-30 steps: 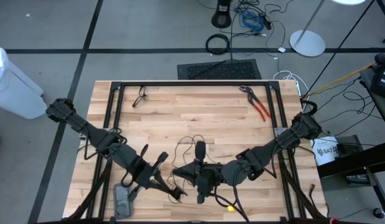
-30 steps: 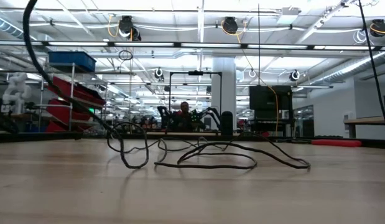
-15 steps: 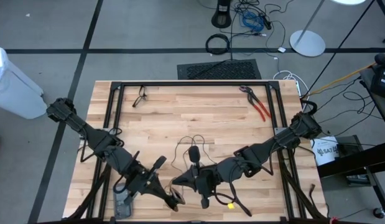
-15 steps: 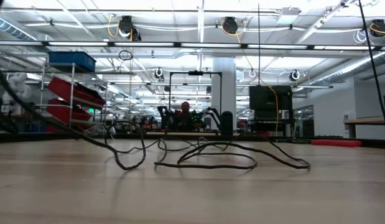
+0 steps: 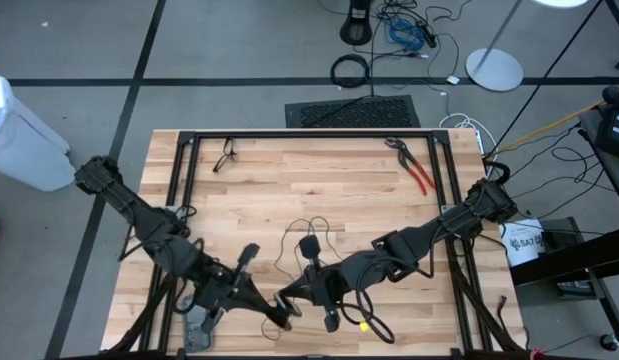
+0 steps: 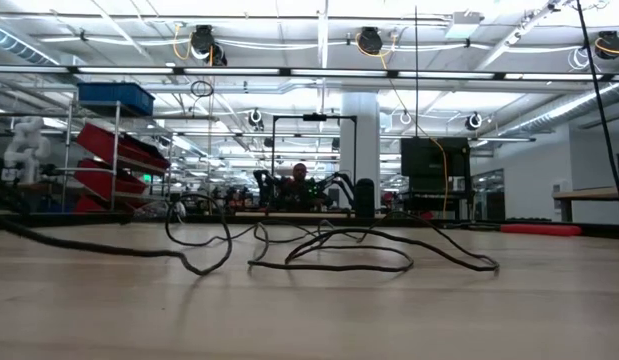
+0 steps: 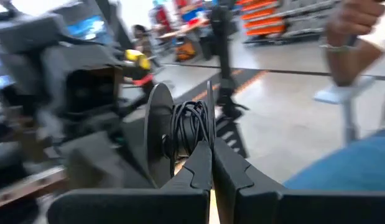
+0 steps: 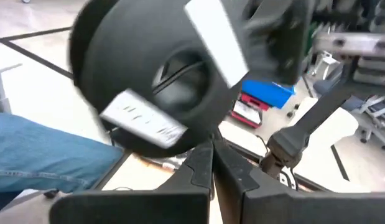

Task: Coil cords
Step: Coil the black wire onto the spool

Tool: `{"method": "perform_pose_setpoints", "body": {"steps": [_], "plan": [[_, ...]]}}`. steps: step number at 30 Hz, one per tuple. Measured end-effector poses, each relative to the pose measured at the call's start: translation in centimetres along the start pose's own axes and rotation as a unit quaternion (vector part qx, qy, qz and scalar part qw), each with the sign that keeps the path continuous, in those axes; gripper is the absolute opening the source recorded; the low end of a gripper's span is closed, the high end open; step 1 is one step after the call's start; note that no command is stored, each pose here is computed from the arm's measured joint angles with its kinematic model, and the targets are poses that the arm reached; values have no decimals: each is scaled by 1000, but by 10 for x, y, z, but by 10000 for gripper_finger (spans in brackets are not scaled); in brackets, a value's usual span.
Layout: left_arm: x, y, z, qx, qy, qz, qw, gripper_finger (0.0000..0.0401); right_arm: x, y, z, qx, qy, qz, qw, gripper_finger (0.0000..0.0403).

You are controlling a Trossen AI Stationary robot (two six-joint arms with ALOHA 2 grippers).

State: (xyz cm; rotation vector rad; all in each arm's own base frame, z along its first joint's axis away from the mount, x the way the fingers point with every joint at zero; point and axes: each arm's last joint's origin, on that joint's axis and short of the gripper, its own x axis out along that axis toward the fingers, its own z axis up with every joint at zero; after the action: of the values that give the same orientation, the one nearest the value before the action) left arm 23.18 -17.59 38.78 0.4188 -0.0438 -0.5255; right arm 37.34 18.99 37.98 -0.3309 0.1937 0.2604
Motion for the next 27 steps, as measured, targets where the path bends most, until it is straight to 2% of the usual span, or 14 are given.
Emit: {"method": "perform_pose_setpoints", "body": {"steps": [10,16,21,27], "plan": [[-23,-6,15,-5,41,140,989,2,0,-4,-5,4,27,-5,1000,3],[-38,-6,24,-16,61,235,970,2,3,-12,-21,12,87,2,996,40],[-48,-11,26,-12,90,278,956,2,4,-22,-27,16,111,-9,994,69],[-59,-15,28,-12,115,317,941,2,6,-31,-30,29,113,-21,993,79]]}}
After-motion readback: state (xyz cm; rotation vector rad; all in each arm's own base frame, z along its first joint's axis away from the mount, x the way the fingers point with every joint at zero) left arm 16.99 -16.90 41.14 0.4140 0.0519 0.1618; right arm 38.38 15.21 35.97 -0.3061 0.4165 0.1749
